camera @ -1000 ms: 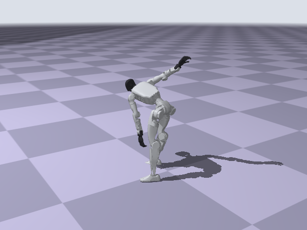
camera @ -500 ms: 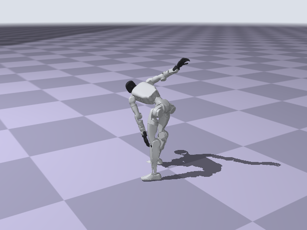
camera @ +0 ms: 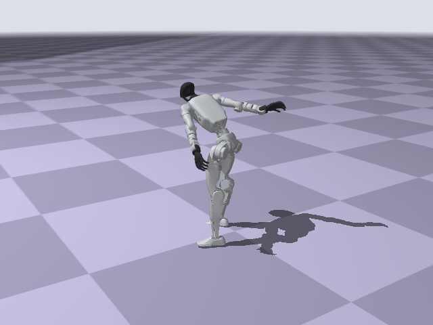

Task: Upper body actions

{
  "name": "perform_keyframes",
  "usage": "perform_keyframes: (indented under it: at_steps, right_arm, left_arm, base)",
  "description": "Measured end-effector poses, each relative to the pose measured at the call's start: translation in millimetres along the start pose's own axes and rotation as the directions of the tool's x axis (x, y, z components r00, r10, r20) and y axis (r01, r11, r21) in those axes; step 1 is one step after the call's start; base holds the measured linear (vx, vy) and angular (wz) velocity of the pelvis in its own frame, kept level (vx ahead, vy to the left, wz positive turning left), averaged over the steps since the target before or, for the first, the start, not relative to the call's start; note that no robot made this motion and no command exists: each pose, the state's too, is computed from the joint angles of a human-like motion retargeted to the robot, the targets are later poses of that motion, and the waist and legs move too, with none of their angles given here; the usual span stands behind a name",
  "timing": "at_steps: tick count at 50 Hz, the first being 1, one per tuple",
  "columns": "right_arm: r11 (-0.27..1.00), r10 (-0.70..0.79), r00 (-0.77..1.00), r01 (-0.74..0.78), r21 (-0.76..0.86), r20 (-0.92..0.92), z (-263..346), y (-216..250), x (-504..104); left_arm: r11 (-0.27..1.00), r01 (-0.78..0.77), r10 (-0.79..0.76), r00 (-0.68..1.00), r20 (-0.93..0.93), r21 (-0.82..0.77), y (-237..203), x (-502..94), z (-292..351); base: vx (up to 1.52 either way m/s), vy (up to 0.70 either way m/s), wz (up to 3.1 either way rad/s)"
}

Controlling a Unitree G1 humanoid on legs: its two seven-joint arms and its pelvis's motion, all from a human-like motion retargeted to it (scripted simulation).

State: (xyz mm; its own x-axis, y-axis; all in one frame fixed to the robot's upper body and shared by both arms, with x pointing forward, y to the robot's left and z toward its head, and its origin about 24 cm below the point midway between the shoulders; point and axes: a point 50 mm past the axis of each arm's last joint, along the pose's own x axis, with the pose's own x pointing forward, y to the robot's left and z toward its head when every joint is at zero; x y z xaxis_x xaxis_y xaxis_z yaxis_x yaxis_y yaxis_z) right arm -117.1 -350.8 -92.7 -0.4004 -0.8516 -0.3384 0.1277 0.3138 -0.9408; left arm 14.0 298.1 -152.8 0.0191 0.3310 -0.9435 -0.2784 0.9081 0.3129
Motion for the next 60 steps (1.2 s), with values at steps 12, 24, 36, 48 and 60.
perform_keyframes:
  at_steps: [12,24,36,48,60]
  right_arm:
    - [0.899,0.268,0.931,-0.149,-0.411,0.248,88.9,31.1,-23.1]
    - [0.744,0.638,0.676,-0.418,-0.521,0.369,142.1,71.1,-72.9]
    - [0.571,0.735,0.628,-0.369,-0.733,0.256,124.6,80.1,-74.7]
    - [0.745,0.642,0.665,-0.424,-0.515,0.382,147.4,45.7,-49.2]
    - [0.9,0.371,0.638,-0.425,-0.093,0.675,257.5,-40.2,-52.2]
  left_arm:
    - [0.979,-0.173,0.13,0.939,-0.319,-0.11,11.3,-9.8,-92.3]
    - [0.869,-0.169,0.102,0.981,-0.166,-0.465,-5.0,-1.4,-32.1]
    - [0.968,-0.083,0.127,0.977,-0.173,0.237,-2.9,-2.1,-42.6]
    - [0.884,-0.334,0.398,0.904,-0.153,0.327,65.3,-11.2,-39.0]
    - [0.764,-0.532,0.632,0.73,-0.26,0.364,156.9,-48.6,-83.9]
  base:
    - [-0.03,0.08,0.82]
    - [-0.06,0.05,1.01]
    - [-0.08,-0.04,0.55]
    - [-0.13,0.08,0.49]
    - [-0.38,0.32,-0.04]
